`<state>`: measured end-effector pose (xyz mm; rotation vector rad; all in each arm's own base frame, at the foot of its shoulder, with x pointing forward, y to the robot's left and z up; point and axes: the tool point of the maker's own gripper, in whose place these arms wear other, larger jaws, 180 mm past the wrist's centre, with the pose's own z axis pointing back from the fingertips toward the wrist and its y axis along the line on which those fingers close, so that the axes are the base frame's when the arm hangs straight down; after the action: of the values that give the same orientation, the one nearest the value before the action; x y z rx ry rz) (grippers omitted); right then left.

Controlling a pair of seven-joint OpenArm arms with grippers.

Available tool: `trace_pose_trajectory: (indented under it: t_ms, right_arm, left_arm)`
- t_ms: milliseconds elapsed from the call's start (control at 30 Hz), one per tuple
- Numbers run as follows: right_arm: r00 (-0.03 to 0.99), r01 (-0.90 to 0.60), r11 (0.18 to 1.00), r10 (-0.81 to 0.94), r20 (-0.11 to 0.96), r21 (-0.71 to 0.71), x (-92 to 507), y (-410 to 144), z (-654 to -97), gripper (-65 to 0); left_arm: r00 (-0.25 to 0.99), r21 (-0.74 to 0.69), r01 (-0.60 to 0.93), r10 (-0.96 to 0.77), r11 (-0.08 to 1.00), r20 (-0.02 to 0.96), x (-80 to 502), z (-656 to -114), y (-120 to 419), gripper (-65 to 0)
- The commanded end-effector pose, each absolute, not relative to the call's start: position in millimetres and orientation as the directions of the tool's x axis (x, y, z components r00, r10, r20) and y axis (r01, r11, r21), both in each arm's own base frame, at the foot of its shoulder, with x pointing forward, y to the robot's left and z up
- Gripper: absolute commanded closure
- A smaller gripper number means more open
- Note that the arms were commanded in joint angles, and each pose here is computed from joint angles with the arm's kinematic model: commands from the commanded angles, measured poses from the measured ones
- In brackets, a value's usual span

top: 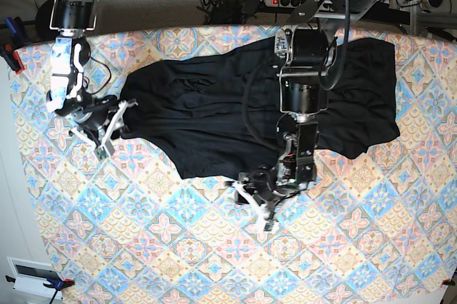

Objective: Layout the t-shirt on the table in an organized manner, then fold the t-shirt properly

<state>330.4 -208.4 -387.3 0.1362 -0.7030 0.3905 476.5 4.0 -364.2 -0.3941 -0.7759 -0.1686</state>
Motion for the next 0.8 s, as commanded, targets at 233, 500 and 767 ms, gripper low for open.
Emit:
trace_pose_trajectory:
  t_ms: [233,500,767]
  right_arm:
    - [0.684,-0.374,0.927,0.298,0.666,-0.031,339.5,-221.5,-374.7,-19.4]
    - [0.733,-0.328,0.944,0.24,0.637,0.021,351.2,-232.7,-391.1,-19.4]
    - [0.756,-0.343,0.938,0.252,0.604,0.039,345.0,-226.7,-405.0,-18.2]
  left_arm:
    - [0.655,-0.192,0.465,-0.19,0.864,0.731,469.5,-366.5,-47.0,-27.0]
    - [0.656,-0.172,0.497,-0.238,0.85,0.716,460.0,-383.2,-55.4,-21.3]
    - [0.658,-0.16,0.405,-0.165,0.9,0.735,471.5,-386.2,-40.3,0.0]
